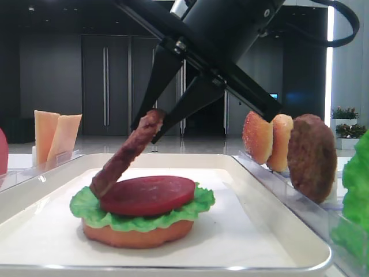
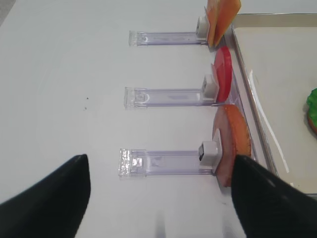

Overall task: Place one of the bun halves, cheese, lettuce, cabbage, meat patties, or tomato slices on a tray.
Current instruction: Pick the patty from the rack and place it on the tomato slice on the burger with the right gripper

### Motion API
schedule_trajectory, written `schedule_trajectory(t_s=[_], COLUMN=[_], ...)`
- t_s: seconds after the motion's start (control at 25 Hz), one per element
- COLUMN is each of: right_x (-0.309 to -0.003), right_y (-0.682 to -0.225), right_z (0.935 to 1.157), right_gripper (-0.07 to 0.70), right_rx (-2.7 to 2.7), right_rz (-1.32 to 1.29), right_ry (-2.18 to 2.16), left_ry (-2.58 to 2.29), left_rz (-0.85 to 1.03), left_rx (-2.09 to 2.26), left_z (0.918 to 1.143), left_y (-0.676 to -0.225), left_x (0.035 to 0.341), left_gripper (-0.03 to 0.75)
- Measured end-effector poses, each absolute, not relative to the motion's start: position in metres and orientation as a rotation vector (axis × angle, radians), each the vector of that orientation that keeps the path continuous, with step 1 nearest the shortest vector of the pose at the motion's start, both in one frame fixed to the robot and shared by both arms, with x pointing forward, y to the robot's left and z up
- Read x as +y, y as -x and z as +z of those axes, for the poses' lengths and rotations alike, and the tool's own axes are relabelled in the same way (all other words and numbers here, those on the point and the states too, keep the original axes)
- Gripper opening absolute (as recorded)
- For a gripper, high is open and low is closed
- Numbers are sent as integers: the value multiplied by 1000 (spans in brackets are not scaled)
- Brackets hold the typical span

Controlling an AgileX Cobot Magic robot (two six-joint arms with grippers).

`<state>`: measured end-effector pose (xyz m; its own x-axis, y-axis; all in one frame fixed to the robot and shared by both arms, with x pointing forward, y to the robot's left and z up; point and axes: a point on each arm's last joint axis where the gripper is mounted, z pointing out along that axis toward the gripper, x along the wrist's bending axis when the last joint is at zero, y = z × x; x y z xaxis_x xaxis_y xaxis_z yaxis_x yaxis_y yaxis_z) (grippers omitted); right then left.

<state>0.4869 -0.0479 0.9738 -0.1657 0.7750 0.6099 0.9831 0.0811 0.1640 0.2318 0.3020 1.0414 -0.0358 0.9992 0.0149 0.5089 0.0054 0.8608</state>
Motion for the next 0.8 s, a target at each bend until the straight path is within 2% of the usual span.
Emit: schedule_trajectory(t_s=[0.2,0.28,0.56,0.68,0.8], right_x=[-48,-48,-48,-48,-50], right_y=[-487,-487,-486,-485,-485], right_z=[974,974,974,973,972], right_gripper=[148,172,396,461,492], right_rx=[-2001,-2001,-2001,-2006,-2034], right_rz=[-782,-781,-766,-764,-745], right_ry=[1739,1739,1730,1729,1725], left_ry=[-1577,-1577,-1577,-1577,-1577], left_rz=[940,940,940,940,940], left_rx=[1621,1621,1621,1621,1621], left_z=[1041,1041,1041,1041,1041], left_y=[-232,-232,-232,-232,-232], left_x=[302,302,302,302,302], left_gripper=[695,695,695,695,695])
